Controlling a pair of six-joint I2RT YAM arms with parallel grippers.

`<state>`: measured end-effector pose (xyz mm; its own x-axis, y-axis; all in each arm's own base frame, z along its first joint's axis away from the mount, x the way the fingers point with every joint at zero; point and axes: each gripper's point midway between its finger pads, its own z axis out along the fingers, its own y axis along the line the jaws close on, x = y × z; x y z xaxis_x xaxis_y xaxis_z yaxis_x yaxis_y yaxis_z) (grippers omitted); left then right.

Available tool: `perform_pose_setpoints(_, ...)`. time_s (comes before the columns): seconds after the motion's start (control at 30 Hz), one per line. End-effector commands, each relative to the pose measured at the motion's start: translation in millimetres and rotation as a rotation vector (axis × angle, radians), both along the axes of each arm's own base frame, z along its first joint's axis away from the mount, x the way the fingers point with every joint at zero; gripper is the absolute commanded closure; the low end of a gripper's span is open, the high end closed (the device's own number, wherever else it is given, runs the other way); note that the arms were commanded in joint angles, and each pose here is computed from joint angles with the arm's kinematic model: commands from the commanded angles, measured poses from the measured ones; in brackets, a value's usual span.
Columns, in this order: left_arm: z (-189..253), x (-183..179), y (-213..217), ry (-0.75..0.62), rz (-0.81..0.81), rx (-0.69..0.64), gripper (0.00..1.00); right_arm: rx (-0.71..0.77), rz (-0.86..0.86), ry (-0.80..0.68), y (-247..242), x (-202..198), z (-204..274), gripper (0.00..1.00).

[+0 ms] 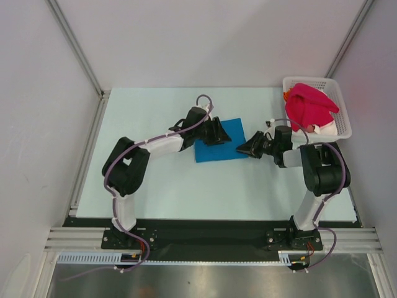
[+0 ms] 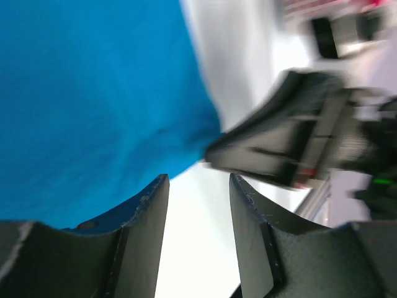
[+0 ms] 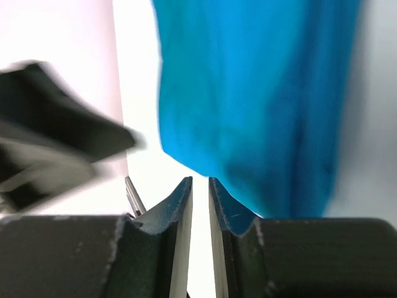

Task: Fold and stack the t-shirts
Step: Fold the tshirt

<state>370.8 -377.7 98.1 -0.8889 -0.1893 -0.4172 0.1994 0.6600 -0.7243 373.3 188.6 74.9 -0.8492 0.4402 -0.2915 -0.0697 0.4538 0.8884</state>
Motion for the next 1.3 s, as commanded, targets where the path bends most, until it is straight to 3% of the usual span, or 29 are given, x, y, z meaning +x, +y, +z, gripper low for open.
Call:
perform_pose_setpoints(0.0, 33.4, 0.5, 0.4, -0.087, -0.019, -0.037, 0.51, 0.012, -0.049, -0.003, -12.1, -0.3, -12.9, 0.79)
perform_pose_setpoints(0.17, 6.4, -7.6, 9.8, -0.020, -0.004, -0.016, 0.52, -0.099, -0.111, 0.054, -43.3, -0.1, -45.9, 0.79)
perform_pose_setpoints(0.3, 5.3, -10.0, 28.2, -0.046, 0.020, 0.015, 0.52, -0.151, -0.137, 0.094, -53.9, -5.7, -49.9, 0.79)
perform_pose_setpoints(0.63, 39.5, -25.4, 79.5, -0.151, 0.077, 0.067, 0.48, -0.224, -0.097, -0.105, -19.3, 9.5, 38.4, 0.78)
perform_pose_setpoints(0.87, 32.7, -31.4, 118.3, -0.127, 0.119, 0.105, 0.39, -0.216, -0.046, -0.081, -1.7, 45.7, 17.1, 0.76)
perform_pose_setpoints(0.97, 34.2, -19.7, 131.6, -0.128, 0.111, 0.110, 0.25, -0.208, -0.056, -0.045, -10.7, 50.1, -6.3, 0.76)
perform_pose_setpoints(1.0, 31.6, -14.4, 138.9, -0.128, 0.103, 0.123, 0.10, -0.206, -0.060, -0.035, -13.6, 49.7, -11.6, 0.76)
perform_pose_setpoints(1.27, -11.8, 61.9, 147.6, -0.078, 0.038, 0.182, 0.12, -0.241, -0.089, 0.018, -32.7, 17.8, -24.0, 0.76)
